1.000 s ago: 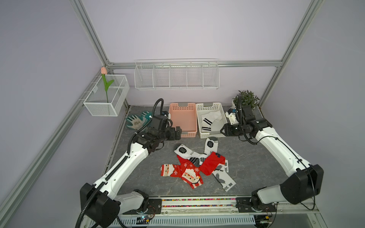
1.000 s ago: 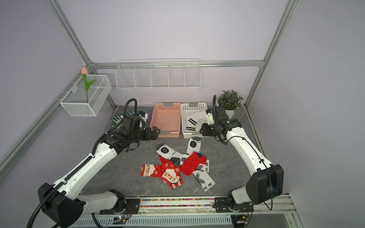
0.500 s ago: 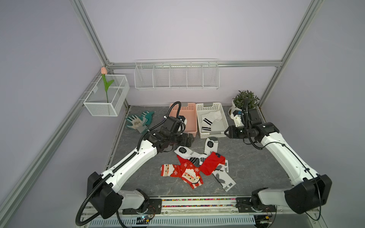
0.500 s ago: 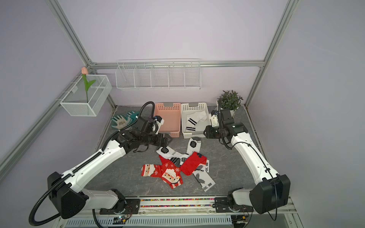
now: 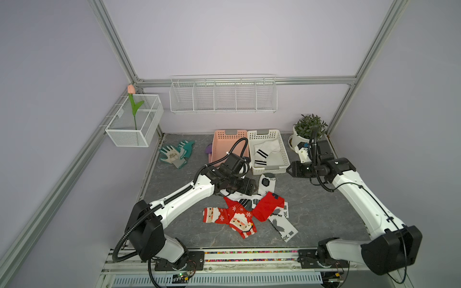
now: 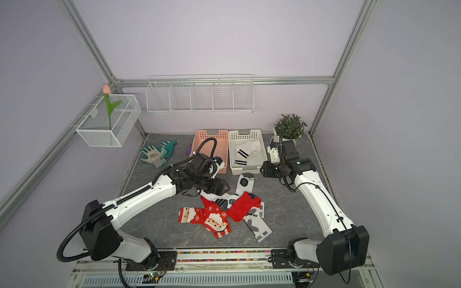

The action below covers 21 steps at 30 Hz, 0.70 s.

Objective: Sort the socks into the basket by color
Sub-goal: Pick up the sock at the center of the board.

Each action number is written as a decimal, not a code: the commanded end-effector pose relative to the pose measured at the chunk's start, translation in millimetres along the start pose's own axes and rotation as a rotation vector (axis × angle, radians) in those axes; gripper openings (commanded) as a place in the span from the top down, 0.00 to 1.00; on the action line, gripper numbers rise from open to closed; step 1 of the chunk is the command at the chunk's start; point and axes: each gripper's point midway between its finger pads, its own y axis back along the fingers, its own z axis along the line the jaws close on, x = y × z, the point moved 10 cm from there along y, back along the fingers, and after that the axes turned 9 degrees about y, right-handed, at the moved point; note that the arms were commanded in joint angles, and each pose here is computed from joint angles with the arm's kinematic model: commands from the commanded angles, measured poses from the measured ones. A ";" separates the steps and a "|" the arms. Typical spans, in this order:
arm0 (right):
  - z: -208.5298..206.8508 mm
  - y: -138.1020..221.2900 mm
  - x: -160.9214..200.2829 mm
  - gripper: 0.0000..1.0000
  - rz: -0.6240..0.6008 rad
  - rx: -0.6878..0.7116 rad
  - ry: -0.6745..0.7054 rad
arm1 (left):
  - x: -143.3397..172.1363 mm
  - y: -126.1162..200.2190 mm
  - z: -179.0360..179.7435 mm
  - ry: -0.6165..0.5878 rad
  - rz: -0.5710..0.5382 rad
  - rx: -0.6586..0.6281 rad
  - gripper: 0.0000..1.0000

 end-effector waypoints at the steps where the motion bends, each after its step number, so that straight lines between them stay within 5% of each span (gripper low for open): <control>1: -1.5 2.9 6.8 0.59 0.005 -0.012 0.015 | 1.5 -18.8 -4.8 0.013 0.070 0.041 0.18; 9: -3.8 6.1 9.2 0.59 0.007 -0.011 0.012 | 13.5 -64.9 -18.9 -0.036 0.219 -0.069 0.21; 21: -4.7 10.6 11.0 0.59 -0.002 -0.012 0.011 | 8.0 -99.6 -17.7 -0.039 0.262 -0.151 0.32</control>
